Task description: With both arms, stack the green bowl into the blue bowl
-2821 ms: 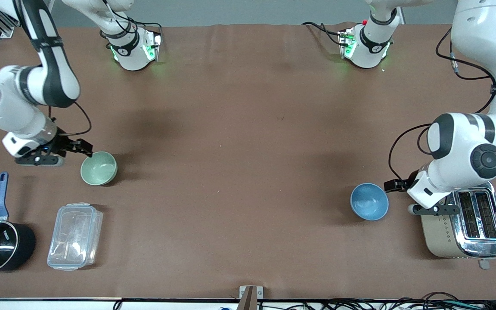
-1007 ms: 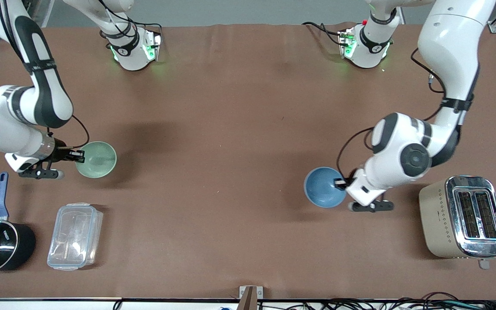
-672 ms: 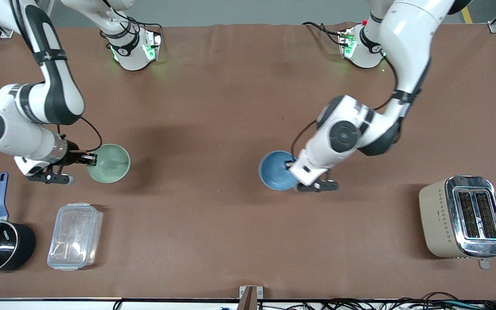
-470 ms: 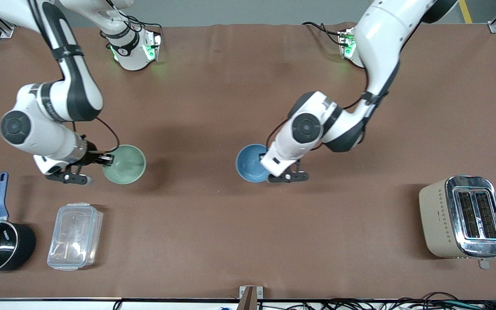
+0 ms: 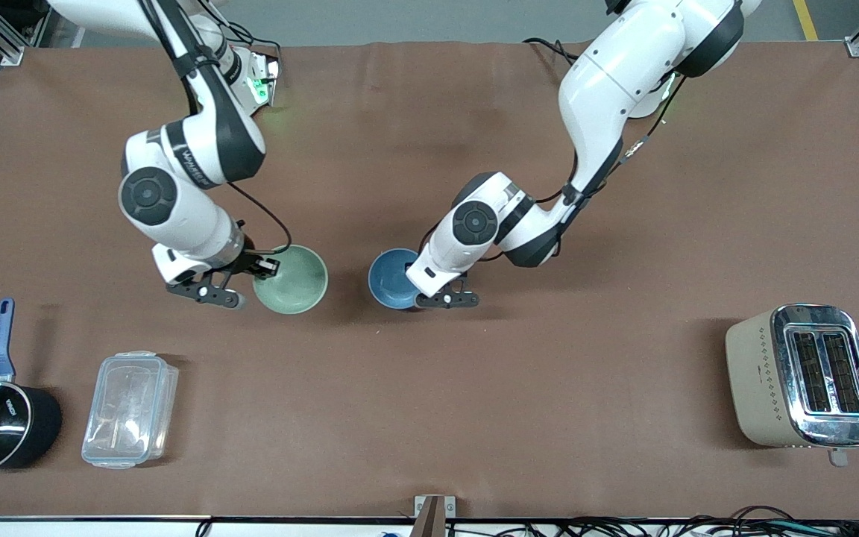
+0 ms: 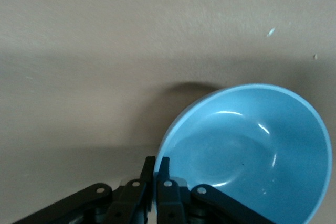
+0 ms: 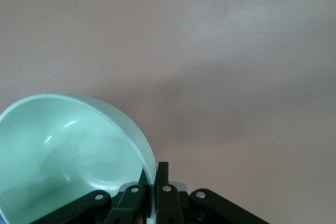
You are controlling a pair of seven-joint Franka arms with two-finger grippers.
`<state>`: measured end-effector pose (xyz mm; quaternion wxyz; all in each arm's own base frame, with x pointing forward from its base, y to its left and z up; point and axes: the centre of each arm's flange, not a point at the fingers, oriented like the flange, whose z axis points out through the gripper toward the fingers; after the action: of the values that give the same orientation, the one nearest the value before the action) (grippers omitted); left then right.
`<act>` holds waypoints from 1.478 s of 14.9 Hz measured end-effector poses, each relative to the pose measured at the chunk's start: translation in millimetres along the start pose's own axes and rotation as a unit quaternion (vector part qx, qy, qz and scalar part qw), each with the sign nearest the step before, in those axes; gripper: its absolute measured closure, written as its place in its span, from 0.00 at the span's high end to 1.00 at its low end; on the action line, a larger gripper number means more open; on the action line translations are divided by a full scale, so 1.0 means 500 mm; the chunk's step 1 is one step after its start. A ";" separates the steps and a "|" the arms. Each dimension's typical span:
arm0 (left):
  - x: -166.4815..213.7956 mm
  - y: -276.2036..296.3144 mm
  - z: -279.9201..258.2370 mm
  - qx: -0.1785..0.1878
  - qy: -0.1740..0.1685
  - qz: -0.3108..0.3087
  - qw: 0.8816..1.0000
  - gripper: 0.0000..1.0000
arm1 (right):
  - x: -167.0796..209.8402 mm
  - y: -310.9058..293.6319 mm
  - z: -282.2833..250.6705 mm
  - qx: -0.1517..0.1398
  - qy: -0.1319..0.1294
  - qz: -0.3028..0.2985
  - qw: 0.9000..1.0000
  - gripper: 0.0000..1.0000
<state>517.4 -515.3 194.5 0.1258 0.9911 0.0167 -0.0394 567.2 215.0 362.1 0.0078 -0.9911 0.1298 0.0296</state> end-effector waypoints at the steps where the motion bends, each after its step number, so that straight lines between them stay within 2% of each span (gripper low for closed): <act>1: 0.001 0.001 0.004 -0.002 0.001 -0.001 1.000 0.13 | -0.009 -0.015 0.002 0.000 0.001 0.003 1.000 0.06; 4: 0.036 0.000 -0.044 -0.010 0.019 -0.009 1.000 0.44 | -0.052 -0.078 0.016 -0.002 0.001 -0.003 1.000 0.06; 6: 0.074 -0.018 -0.118 0.003 0.030 -0.019 0.999 0.62 | -0.083 -0.121 0.034 -0.002 0.001 -0.004 1.000 0.06; 10: 0.140 -0.100 -0.390 0.065 0.064 -0.027 0.995 0.99 | -0.162 -0.224 0.081 0.007 0.012 0.011 1.000 0.06; 12: 0.163 -0.175 -0.531 0.093 0.076 -0.024 0.992 1.00 | -0.194 -0.265 0.117 0.012 0.016 0.010 1.000 0.06; 15: 0.205 -0.318 -0.690 0.104 0.093 -0.029 0.990 1.00 | -0.222 -0.300 0.163 0.016 0.020 0.009 1.000 0.06; 17: 0.217 -0.408 -0.767 0.111 0.091 -0.033 0.989 1.00 | -0.234 -0.310 0.184 0.014 0.018 0.010 1.000 0.06; 22: 0.163 -0.523 -0.929 0.131 0.066 0.004 0.989 1.00 | -0.232 -0.309 0.193 0.012 0.017 0.012 1.000 0.06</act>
<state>621.4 -143.8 571.2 -0.0064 0.9995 0.0160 0.0245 489.7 396.3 273.9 0.0168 -0.9896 0.1422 0.0117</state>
